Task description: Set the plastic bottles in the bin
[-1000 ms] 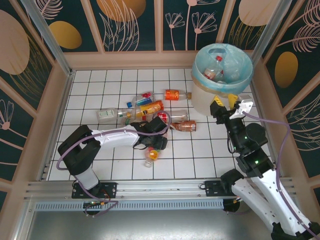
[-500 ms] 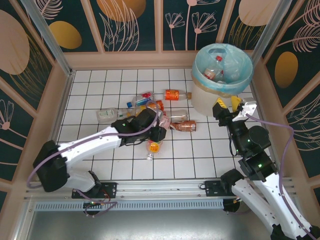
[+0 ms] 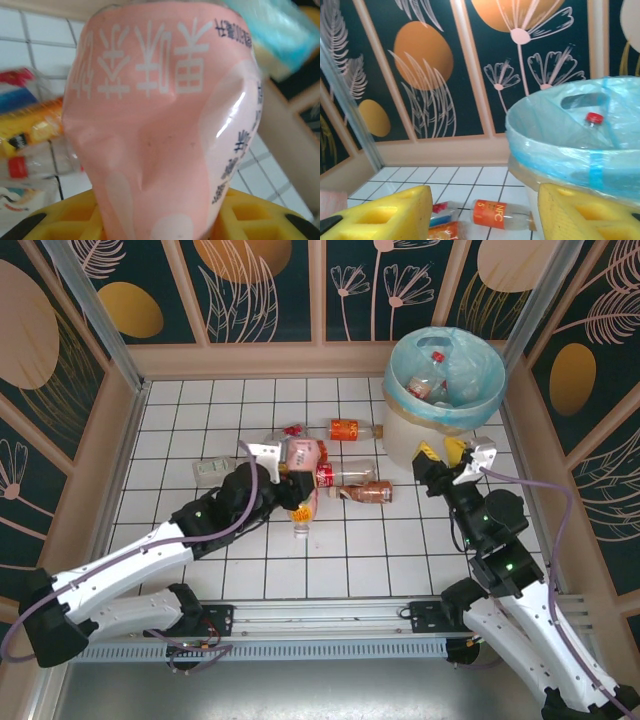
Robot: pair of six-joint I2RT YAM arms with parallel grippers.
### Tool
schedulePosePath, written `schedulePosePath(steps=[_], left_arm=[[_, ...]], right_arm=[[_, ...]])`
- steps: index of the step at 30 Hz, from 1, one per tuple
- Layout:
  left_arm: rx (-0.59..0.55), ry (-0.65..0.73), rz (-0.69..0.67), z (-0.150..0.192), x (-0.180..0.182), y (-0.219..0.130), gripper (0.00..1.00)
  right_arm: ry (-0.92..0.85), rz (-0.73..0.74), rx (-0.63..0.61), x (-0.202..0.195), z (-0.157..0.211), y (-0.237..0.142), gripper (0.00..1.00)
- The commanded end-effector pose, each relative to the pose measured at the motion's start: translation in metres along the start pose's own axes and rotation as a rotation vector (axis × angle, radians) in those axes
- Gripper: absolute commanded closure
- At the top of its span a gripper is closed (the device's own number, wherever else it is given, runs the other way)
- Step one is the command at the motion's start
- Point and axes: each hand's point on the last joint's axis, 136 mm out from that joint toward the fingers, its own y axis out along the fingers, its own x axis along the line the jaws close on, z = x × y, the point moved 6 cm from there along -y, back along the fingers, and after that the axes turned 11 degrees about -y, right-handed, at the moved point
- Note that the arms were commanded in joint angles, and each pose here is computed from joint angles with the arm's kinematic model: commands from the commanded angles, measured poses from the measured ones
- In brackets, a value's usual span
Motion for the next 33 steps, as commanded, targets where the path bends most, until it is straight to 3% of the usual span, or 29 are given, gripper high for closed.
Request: schedulePosePath(steps=[1, 6, 10, 13, 24, 33], left_arm=[[-0.303, -0.173, -0.048, -0.038, 0.004, -0.012, 0.68], [-0.467, -0.379, -0.038, -0.057, 0.009, -0.027, 1.00], [-0.519, -0.496, -0.043, -0.059, 0.017, -0.034, 1.00], [-0.537, -0.660, -0.021, -0.053, 0.028, -0.036, 1.00], [-0.492, -1.078, 0.080, -0.031, 0.044, -0.027, 1.00], [-0.461, -1.302, 0.178, -0.022, 0.049, -0.025, 1.00]], right_arm=[[0.042, -0.131, -0.148, 0.014, -0.021, -0.008, 0.43], [0.056, -0.218, -0.201, 0.022, -0.020, -0.015, 0.48], [0.061, -0.265, -0.247, 0.026, -0.016, -0.020, 0.48], [0.079, -0.281, -0.290, 0.027, -0.016, -0.026, 0.48], [0.184, -0.341, -0.477, 0.028, -0.017, -0.039, 0.48], [0.450, -0.534, -0.453, 0.052, -0.008, -0.009, 0.48]])
